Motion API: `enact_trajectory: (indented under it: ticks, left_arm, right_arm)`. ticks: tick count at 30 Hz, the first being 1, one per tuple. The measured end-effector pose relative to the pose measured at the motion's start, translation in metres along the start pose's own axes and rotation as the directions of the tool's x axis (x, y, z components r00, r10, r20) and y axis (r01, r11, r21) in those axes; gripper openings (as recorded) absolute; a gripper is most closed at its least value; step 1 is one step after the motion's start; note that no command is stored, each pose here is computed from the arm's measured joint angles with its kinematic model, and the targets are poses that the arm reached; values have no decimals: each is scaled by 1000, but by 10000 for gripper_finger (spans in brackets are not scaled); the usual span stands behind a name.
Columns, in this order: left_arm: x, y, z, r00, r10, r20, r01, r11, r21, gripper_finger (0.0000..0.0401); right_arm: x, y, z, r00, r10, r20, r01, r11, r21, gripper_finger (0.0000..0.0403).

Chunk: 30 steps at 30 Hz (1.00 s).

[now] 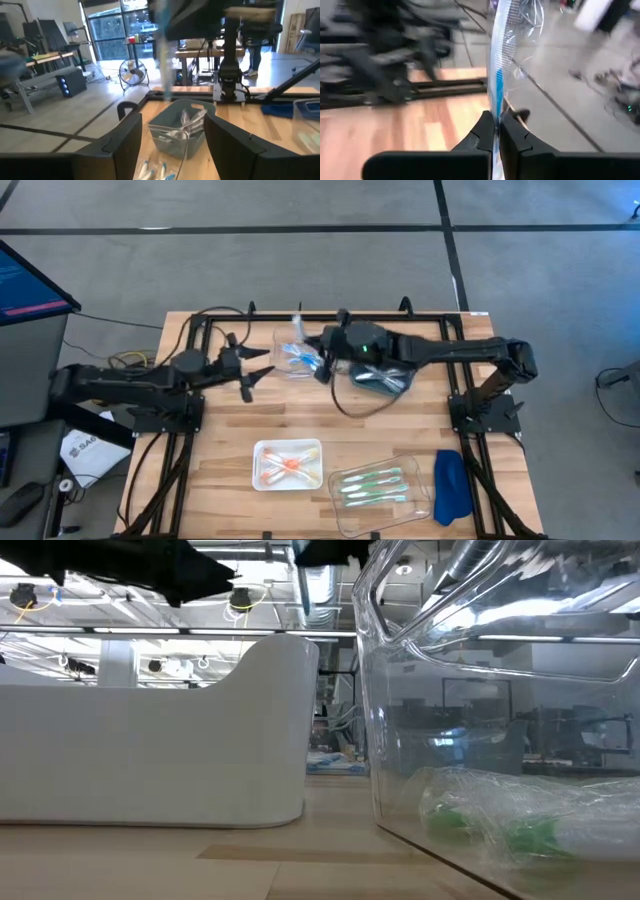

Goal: Pick & Place Toothbrushes
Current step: Put the blue toothbrush into the top transparent bin

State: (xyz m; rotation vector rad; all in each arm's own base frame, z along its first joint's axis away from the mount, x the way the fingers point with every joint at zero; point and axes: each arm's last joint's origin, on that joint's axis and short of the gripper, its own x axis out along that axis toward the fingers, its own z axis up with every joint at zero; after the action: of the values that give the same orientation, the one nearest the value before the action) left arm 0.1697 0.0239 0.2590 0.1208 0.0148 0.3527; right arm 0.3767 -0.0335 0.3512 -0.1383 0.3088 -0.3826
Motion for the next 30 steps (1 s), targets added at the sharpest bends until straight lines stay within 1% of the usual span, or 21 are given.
enact_trajectory:
  ticks: [2, 4, 6, 7, 9, 11, 13, 16, 20, 23, 25, 28, 29, 30]
  left_arm:
    - [-7, 2, 1, 1000, 1, 10, -1, 1000, -9, 203]
    - [-12, 3, 3, 1000, -4, 19, 4, 1000, -24, 199]
    - [-16, 2, 3, 1000, -16, 17, 16, 1000, -25, 196]
    - [-17, 1, 4, 1000, -21, 20, 22, 999, -23, 195]
    - [-18, -1, 5, 999, -35, 26, 36, 999, -23, 193]
    - [-18, -2, 5, 999, -46, 29, 46, 999, -15, 191]
    - [-18, -3, 5, 998, -51, 24, 51, 999, -2, 191]
    - [-18, -3, 5, 998, -51, 26, 51, 999, -2, 191]
    - [-18, -3, 5, 998, -51, 24, 51, 999, -1, 191]
    - [-18, -3, 5, 998, -51, 24, 51, 999, 1, 191]
    - [-18, -3, 5, 998, -51, 24, 51, 999, 4, 191]
    - [-18, -3, 5, 998, -51, 24, 51, 999, 6, 191]
    - [-18, -3, 5, 998, -51, 24, 51, 999, 6, 191]
    - [-18, -3, 5, 998, -51, 24, 51, 999, 6, 191]
  right_arm:
    - [12, -10, -5, 999, 0, -47, 1, 1000, 22, 1]
    - [24, -21, -18, 985, 32, -169, -26, 999, 33, 1]
    - [39, -30, -18, 974, 87, -209, -76, 995, 60, 1]
    - [45, -34, -20, 959, 110, -259, -97, 993, 65, 1]
    - [60, -40, -24, 928, 116, -354, -101, 993, 60, 1]
    - [76, -38, -35, 879, 116, -462, -113, 993, 35, 1]
    - [90, -40, -41, 837, 111, -537, -128, 992, 5, 0]
    - [104, -41, -42, 791, 109, -602, -162, 986, -34, 0]
    - [122, -40, -61, 686, 107, -720, -225, 972, -70, 0]
    - [131, -43, -68, 644, 99, -758, -255, 963, -90, 2]
    - [135, -46, -75, 597, 95, -797, -270, 959, -89, 2]
    - [143, -49, -90, 542, 90, -836, -294, 952, -88, 2]
    - [145, -50, -93, 531, 89, -843, -310, 946, -95, 2]
    - [147, -50, -95, 536, 92, -839, -331, 937, -109, 2]
